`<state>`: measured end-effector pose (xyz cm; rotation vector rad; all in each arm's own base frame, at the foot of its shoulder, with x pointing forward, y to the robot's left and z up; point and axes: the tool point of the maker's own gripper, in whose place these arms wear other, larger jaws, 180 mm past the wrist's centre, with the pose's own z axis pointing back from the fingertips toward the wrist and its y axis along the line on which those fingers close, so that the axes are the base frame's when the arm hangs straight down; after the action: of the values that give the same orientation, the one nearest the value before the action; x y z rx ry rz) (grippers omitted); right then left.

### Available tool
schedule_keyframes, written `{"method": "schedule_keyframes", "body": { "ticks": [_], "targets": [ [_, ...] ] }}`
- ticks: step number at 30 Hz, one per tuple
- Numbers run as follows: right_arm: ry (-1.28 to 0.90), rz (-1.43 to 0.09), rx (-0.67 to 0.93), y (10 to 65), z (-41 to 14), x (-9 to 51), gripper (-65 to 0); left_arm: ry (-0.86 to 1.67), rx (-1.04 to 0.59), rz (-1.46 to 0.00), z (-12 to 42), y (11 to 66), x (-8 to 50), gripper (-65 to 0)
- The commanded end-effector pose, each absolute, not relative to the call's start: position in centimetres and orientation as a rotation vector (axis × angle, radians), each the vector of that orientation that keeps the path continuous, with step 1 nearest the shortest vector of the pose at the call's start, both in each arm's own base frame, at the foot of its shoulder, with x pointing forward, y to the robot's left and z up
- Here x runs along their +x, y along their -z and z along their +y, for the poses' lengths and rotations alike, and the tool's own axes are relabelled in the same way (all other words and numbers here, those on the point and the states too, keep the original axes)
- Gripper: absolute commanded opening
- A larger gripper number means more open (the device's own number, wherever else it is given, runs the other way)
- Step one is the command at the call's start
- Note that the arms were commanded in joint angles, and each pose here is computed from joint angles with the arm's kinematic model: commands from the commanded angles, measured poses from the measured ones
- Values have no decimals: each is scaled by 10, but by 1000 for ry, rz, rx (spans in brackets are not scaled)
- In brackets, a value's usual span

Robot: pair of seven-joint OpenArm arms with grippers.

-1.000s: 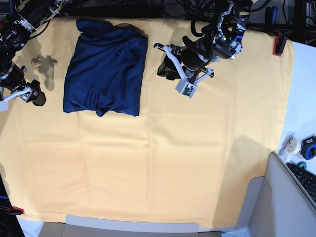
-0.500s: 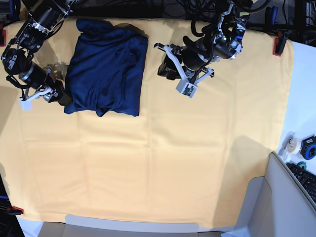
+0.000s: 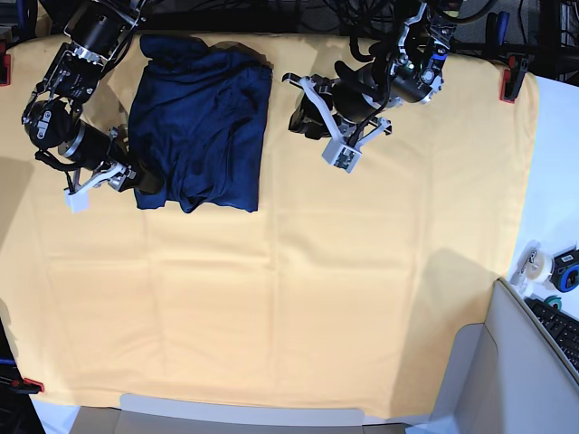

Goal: Fold the T-shirt properly
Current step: 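Move the right gripper to the bundle's side and grasp its edge, then grasp the bundle's opposite edge with the left gripper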

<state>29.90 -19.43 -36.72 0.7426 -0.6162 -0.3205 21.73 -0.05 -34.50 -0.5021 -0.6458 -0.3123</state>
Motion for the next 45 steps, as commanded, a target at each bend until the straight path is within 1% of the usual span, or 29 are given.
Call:
{"method": "schedule_keyframes", "body": {
  "ticks": [1, 8, 19, 21, 23, 26, 29, 30, 31, 32, 34, 35, 36, 38, 39, 43, 45],
  "targets": [
    [298, -670, 747, 352, -198, 308, -276, 313, -515, -681, -2, 336, 222, -489],
    [299, -705, 807, 341, -195, 311, -276, 315, -511, -681, -1, 337, 222, -489],
    [301, -699, 810, 342, -194, 311, -276, 315, -511, -681, -1, 337, 222, -489],
    [300, -681, 784, 348, -195, 309, -276, 315, -510, -680, -1, 337, 222, -488],
    [300, -647, 721, 358, -200, 306, -272, 315, -512, -678, -1, 337, 222, -486],
    [299, -618, 665, 367, -205, 303, -271, 317, -513, -633, -2, 343, 212, -452],
    [300, -614, 661, 369, -205, 302, -281, 323, -512, -598, -2, 347, 206, -415],
    [300, -614, 661, 369, -205, 302, -308, 324, -513, -591, -2, 348, 205, -407],
    [300, -612, 659, 369, -206, 301, -367, 317, -533, -588, -6, 346, 204, -400],
    [300, -612, 659, 369, -206, 301, -433, 314, -548, -573, -8, 347, 201, -396],
    [303, -609, 657, 370, -206, 301, -584, 318, -587, -504, -14, 350, 188, -389],
    [303, -609, 657, 370, -206, 301, -638, 317, -614, -481, -17, 350, 183, -386],
    [303, -608, 656, 370, -206, 301, -650, 314, -645, -457, -21, 349, 179, -385],
    [304, -607, 656, 370, -206, 300, -650, 304, -719, -401, -30, 347, 169, -383],
    [304, -607, 656, 370, -206, 300, -639, 296, -749, -379, -34, 348, 165, -383],
    [309, -594, 654, 374, -206, 295, -513, 232, -835, -264, -40, 364, 152, -383],
    [310, -591, 654, 375, -206, 294, -470, 196, -856, -212, -41, 376, 148, -380]
  ]
}}
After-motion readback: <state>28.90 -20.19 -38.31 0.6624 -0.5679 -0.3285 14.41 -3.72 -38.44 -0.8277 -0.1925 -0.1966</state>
